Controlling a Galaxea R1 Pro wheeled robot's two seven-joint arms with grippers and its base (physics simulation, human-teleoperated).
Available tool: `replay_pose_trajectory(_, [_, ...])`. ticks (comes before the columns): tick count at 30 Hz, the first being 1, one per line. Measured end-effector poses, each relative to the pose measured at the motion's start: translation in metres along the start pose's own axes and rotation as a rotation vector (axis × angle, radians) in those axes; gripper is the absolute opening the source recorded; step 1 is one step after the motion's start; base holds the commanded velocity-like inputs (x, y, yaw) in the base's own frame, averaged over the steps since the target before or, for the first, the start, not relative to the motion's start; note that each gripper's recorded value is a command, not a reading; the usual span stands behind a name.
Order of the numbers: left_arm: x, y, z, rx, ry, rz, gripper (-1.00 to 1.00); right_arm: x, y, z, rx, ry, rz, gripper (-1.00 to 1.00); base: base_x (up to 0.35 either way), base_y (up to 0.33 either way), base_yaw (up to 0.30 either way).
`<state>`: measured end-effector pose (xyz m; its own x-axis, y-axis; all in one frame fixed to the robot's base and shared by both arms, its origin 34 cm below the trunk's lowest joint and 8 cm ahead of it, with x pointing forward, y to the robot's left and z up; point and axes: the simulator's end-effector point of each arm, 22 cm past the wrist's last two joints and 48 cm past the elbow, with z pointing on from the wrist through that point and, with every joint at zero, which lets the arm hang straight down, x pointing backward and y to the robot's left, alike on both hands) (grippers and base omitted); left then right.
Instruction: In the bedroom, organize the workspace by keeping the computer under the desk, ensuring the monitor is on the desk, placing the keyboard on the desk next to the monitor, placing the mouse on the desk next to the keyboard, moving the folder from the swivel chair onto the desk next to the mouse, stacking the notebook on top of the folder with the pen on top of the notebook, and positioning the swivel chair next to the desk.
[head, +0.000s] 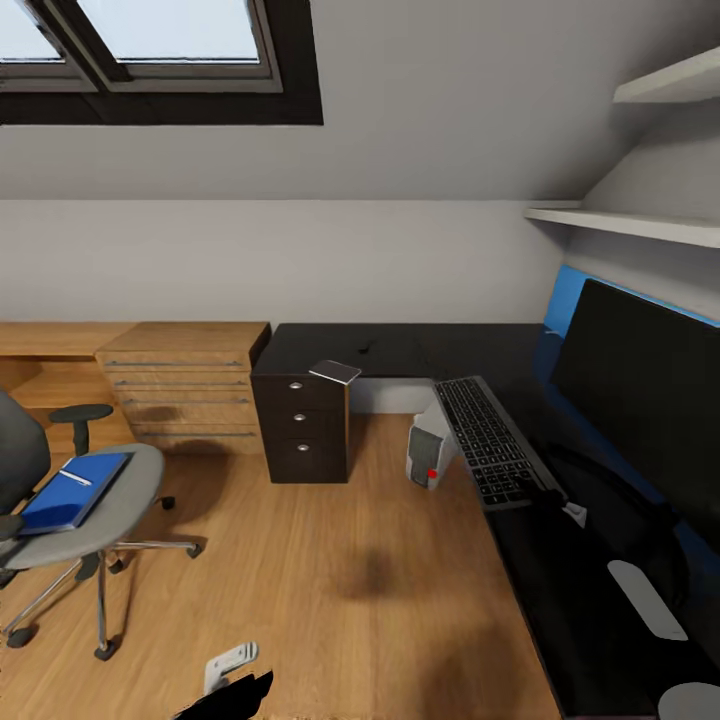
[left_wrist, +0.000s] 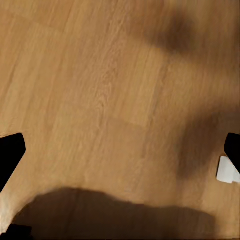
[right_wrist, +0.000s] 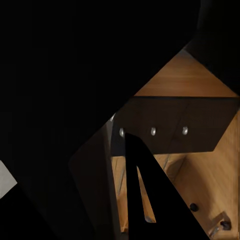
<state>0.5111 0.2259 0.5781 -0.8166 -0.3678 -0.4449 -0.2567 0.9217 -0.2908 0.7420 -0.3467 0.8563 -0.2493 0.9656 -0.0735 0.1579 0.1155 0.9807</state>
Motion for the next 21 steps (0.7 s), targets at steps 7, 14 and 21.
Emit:
replay_pose_trajectory(7, [0.000,0.000,0.000,0.000,0.000,0.000,1.00,-0.001,-0.005,-0.001,0.011,-0.002,0.004,-1.00,-0.290,-0.146,0.000])
replay_pose_trajectory(14, [0.000,0.000,0.000,0.000,0.000,0.000,1.00,-0.001,-0.006,-0.001,0.013,-0.001,0.004,-1.00,-0.290,-0.143,0.000])
replay_pose_trajectory(21, [0.000,0.000,0.000,0.001,0.000,0.000,1.00,-0.001,-0.029,-0.005,0.054,-0.005,0.030,-1.00,-0.290,-0.134,0.000])
